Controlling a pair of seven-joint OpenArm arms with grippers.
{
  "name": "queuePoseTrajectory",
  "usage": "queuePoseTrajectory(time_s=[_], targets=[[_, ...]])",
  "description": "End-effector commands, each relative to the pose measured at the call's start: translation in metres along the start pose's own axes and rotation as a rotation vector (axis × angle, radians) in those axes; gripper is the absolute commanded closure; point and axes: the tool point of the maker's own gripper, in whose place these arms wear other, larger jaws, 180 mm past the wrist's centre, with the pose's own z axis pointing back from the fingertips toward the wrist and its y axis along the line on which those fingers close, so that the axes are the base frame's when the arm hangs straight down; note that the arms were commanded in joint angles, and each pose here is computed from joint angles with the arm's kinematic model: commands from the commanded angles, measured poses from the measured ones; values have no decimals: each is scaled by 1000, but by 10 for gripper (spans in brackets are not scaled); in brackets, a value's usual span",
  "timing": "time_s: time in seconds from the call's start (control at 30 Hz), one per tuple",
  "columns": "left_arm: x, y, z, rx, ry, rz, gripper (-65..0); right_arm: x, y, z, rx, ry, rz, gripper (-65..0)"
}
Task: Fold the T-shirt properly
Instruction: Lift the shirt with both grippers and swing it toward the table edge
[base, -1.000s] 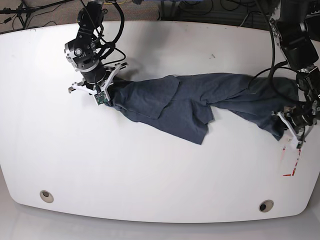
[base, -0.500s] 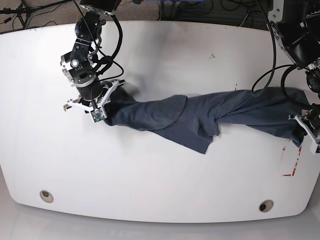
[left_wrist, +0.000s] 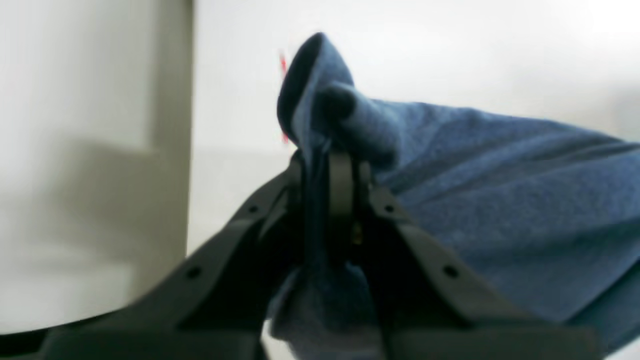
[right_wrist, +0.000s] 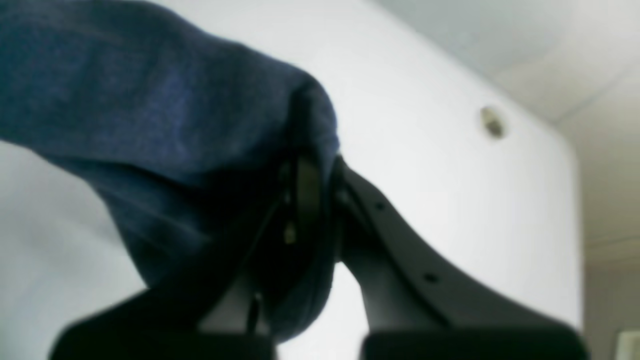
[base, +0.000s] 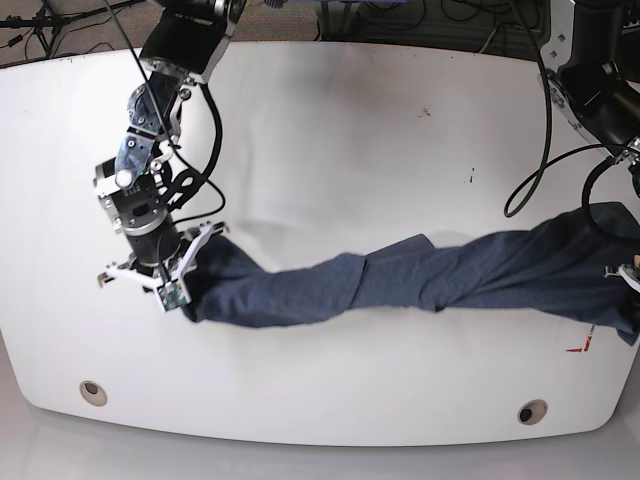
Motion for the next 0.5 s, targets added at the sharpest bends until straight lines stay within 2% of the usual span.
queuePoseTrajectory(time_s=[0.0,0.17,0.47], targets=[[25,33,20,96,-55,24,-25,35,-36,1,-91,-57,34,0],[54,40,30,112,-114,40,-25,69,-73,4,-168,-89,77,0],[80,48,41,126,-164,56,-25,104,-106,16,-255,-124,100,0]])
